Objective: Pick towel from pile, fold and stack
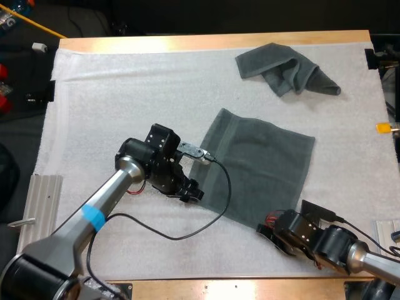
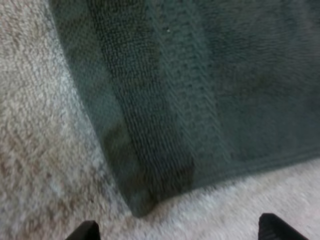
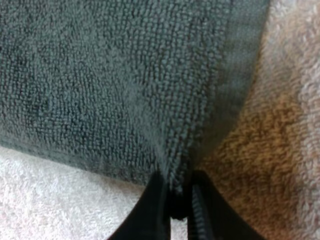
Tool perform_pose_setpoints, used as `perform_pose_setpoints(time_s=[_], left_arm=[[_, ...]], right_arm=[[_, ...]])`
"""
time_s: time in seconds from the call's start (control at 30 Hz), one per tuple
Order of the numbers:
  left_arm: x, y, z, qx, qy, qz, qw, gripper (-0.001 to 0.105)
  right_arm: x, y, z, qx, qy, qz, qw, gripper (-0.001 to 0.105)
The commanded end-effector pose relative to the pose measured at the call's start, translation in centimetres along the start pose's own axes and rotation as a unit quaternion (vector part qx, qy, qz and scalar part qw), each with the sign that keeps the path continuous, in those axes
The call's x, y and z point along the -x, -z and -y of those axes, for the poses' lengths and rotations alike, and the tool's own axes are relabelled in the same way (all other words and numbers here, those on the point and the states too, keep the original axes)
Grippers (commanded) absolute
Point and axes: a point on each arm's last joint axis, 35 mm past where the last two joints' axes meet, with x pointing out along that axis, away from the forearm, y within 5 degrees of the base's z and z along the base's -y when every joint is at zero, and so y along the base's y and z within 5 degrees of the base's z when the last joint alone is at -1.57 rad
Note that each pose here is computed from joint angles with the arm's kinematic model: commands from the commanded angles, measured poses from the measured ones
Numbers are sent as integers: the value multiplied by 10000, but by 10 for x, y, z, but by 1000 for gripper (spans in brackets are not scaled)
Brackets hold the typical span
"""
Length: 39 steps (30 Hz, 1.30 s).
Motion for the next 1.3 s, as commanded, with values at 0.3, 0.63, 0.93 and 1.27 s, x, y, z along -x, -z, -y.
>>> perform_pose_setpoints(time_s=[0.3,0.63,0.93,1.27], left_arm=[[-28,-8,-8,89,-3,-273,9996,61],[-48,-12,-13,141,110,-489,9986,59],[-56,-13,-14,192,345,-585,9975,43],[-60,-9,-16,262,313,-797,9960,0]], right_arm=[[1,1,2,42,52,33,10000,0],[1,1,2,42,52,33,10000,0],[1,1,2,42,52,33,10000,0],[1,1,2,52,52,34,10000,0]])
